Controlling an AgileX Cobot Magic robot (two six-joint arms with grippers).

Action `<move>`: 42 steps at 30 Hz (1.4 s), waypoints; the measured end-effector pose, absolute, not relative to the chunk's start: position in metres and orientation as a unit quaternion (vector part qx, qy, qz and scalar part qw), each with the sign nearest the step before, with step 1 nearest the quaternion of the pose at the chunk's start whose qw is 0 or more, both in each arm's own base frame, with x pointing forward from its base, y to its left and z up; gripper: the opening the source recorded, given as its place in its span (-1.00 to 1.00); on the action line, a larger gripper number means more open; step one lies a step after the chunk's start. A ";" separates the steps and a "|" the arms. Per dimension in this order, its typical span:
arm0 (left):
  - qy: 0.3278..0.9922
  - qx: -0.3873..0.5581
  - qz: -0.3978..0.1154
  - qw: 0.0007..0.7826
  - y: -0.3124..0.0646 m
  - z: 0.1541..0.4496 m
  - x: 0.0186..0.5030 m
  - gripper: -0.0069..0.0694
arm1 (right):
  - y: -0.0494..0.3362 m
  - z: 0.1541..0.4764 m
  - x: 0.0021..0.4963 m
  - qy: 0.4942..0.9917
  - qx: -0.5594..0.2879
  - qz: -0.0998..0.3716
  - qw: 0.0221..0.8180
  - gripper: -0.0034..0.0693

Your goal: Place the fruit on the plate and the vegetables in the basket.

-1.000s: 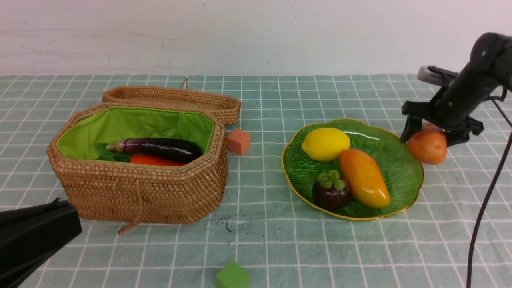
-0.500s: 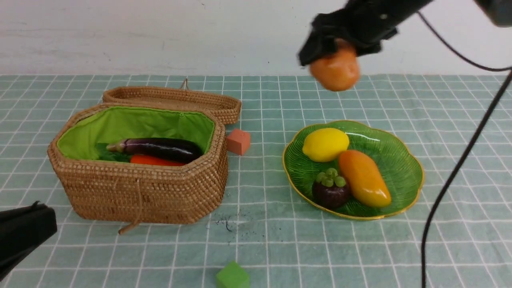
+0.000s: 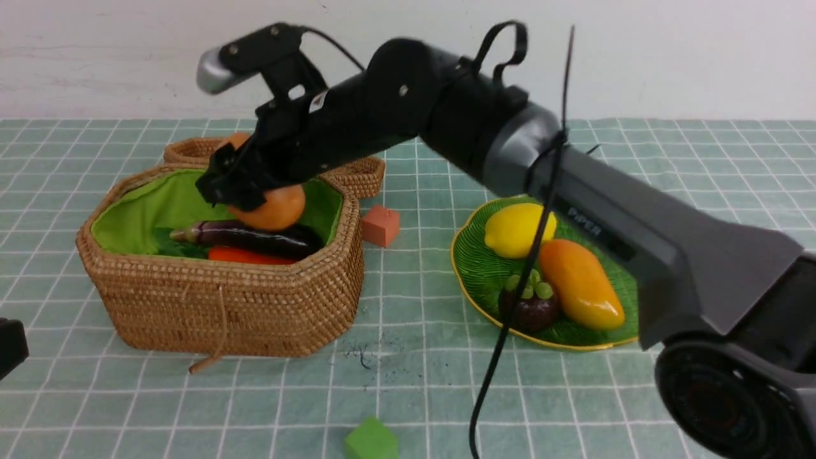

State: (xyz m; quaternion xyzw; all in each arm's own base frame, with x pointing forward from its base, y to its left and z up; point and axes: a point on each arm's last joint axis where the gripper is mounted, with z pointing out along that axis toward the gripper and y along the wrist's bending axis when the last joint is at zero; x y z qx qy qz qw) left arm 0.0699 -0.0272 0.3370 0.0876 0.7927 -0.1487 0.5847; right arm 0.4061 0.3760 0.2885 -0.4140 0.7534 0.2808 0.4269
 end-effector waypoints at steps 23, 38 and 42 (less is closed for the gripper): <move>0.783 0.090 -0.165 0.594 -0.029 0.340 0.070 -0.81 | 0.245 0.488 0.284 0.790 -0.431 0.138 0.415 0.12; 0.684 0.105 -0.250 0.678 -0.025 0.299 0.017 -0.85 | 0.121 0.447 0.169 0.904 -0.245 0.068 0.345 -0.32; 0.684 0.092 -0.246 0.680 -0.025 0.284 0.020 -0.85 | 0.094 0.411 0.136 0.927 -0.196 0.073 0.310 -0.31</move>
